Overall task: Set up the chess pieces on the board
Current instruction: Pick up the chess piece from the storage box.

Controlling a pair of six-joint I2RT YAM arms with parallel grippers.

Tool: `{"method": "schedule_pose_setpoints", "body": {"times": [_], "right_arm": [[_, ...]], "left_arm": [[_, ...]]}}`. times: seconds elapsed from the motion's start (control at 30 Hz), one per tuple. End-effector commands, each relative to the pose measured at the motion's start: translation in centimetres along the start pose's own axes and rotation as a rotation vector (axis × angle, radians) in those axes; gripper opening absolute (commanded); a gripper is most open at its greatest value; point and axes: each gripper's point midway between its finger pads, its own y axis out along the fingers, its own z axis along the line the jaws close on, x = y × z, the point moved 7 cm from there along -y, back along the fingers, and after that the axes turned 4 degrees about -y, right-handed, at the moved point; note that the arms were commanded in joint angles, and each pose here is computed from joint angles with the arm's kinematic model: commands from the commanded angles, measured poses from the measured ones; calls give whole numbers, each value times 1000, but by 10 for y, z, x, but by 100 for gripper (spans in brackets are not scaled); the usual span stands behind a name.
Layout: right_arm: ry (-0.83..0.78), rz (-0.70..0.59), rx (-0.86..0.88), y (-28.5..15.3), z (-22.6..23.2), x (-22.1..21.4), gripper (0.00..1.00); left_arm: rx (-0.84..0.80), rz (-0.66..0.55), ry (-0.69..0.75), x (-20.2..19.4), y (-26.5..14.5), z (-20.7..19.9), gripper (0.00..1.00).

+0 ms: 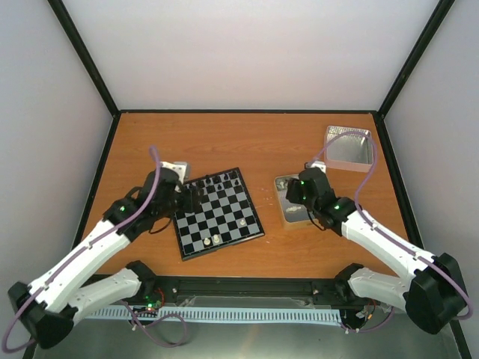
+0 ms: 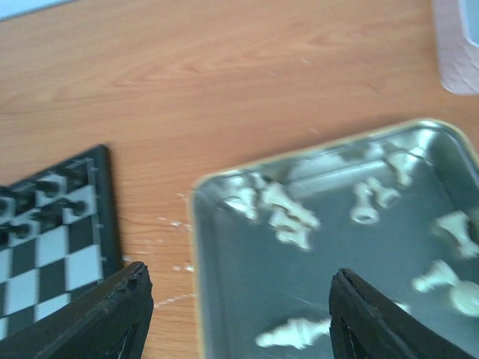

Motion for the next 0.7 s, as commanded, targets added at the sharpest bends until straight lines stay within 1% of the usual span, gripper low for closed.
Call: {"method": "schedule_pose_setpoints", "body": {"times": [0.0,0.1,0.2,0.27,0.4,0.5,0.67], "right_arm": [[50,116,-88,6,-30,-7,65],[88,164,-114,15,-45,-11,65],[107,224,-117,26,-53,-17,65],[107,262,-122,35,-57,-22,65],[82,343,-130,54,-58,-28,64],[65,401,-150,68,-58,-33,63],[53,435,-177,80,-60,-36,59]], "left_arm": [[30,-315,-21,22,-24,10,60],[40,-415,-31,19,-35,20,65],[83,-495,-75,14,-47,33,66],[75,-541,-93,13,-58,36,68],[84,-587,-124,10,-69,43,72],[74,-608,-132,8,-74,44,72],[74,-615,-137,8,-75,45,73]]}}
